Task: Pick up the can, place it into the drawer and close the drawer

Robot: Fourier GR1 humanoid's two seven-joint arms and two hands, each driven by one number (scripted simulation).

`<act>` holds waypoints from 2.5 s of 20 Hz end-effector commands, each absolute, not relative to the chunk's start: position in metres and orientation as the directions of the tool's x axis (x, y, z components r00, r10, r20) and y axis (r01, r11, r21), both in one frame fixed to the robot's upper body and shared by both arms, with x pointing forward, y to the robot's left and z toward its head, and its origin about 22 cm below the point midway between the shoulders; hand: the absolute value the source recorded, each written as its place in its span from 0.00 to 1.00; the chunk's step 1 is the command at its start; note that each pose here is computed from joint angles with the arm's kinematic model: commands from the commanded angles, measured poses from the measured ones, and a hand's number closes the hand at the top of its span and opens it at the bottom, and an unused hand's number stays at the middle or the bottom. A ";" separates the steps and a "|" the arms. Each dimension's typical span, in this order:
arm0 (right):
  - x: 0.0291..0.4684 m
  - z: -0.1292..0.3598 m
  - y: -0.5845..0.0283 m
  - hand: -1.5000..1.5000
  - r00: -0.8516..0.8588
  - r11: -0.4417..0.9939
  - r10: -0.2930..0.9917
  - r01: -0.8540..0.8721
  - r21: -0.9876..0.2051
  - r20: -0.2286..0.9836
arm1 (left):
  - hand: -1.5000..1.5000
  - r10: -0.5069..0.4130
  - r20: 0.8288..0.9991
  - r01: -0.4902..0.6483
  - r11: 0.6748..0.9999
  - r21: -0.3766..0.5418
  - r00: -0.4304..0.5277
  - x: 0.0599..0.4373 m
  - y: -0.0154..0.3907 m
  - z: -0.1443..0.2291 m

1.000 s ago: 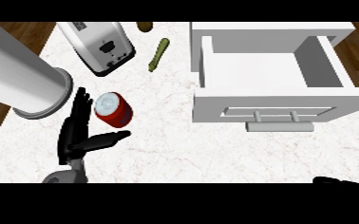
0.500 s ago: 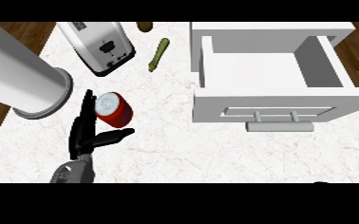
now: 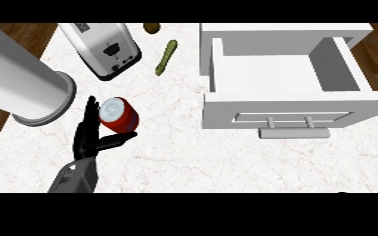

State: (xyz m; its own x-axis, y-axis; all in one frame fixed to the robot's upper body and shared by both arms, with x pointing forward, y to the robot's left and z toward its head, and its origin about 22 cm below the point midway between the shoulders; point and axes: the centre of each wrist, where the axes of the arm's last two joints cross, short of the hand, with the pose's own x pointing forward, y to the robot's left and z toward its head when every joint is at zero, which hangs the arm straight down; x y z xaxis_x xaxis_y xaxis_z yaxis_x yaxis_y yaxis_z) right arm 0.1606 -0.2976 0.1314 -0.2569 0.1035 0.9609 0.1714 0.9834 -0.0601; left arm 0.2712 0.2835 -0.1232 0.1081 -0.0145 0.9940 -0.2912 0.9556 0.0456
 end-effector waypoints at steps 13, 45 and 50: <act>0.171 0.132 -0.298 0.00 -0.267 0.981 0.127 0.177 -0.081 0.955 | 0.00 0.003 0.997 -0.120 0.993 0.007 0.083 0.313 0.261 -0.118; 0.160 0.148 -0.310 0.00 -0.270 0.966 0.180 0.229 -0.119 0.946 | 1.00 0.066 0.989 0.084 0.995 -0.056 -0.129 0.391 0.172 -0.008; 0.164 0.143 -0.307 0.00 -0.278 0.968 0.167 0.229 -0.104 0.946 | 1.00 0.070 0.991 0.144 0.988 -0.053 -0.111 0.407 0.135 0.053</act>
